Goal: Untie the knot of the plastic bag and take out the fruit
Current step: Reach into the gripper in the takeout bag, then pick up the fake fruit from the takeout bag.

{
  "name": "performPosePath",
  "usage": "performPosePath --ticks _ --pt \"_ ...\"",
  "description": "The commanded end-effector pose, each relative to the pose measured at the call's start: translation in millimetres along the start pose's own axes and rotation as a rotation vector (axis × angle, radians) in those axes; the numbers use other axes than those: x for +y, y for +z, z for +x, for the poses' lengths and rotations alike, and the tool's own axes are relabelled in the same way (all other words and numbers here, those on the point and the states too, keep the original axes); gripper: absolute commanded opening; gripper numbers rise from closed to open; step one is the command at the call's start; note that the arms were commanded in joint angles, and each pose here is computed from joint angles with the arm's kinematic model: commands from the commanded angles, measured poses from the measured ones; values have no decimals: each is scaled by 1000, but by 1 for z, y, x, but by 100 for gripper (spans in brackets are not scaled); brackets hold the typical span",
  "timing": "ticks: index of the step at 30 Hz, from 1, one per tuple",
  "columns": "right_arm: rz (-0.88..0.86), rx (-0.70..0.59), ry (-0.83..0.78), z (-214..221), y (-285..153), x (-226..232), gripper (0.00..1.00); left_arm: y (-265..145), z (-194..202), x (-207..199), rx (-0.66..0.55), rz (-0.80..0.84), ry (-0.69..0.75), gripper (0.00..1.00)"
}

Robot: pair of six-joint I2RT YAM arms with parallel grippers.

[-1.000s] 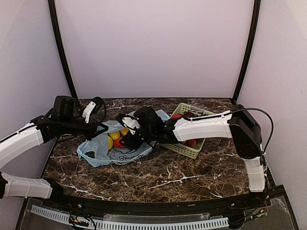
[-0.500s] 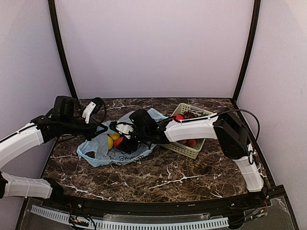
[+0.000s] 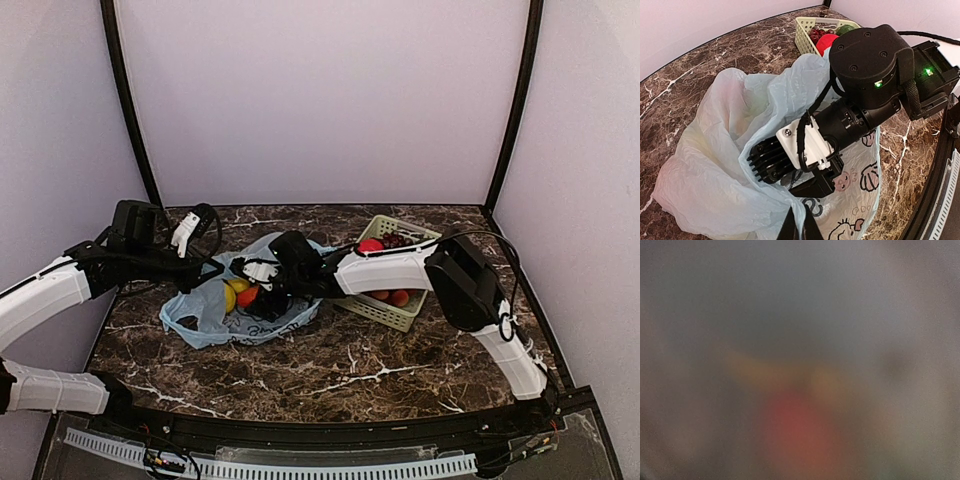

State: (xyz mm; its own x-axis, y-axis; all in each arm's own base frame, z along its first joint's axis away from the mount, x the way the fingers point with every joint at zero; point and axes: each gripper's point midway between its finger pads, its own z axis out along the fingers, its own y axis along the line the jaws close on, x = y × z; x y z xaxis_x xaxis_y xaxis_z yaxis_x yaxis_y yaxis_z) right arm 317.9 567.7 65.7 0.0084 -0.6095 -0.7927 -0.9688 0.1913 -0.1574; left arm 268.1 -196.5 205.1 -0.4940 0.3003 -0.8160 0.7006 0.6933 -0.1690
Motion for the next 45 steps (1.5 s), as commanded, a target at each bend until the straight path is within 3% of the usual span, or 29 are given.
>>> performPosePath --ticks 1,12,31,45 --pt "5 27 -8 12 9 -6 89 -2 1 -4 10 14 11 1" --pt "-40 87 8 37 22 4 89 -4 1 -7 2 26 13 1" --pt "-120 -37 107 6 -28 36 43 -4 0 -1 4 -11 11 1" --pt "-114 -151 170 -32 -83 39 38 -9 -2 8 -9 -74 13 1"
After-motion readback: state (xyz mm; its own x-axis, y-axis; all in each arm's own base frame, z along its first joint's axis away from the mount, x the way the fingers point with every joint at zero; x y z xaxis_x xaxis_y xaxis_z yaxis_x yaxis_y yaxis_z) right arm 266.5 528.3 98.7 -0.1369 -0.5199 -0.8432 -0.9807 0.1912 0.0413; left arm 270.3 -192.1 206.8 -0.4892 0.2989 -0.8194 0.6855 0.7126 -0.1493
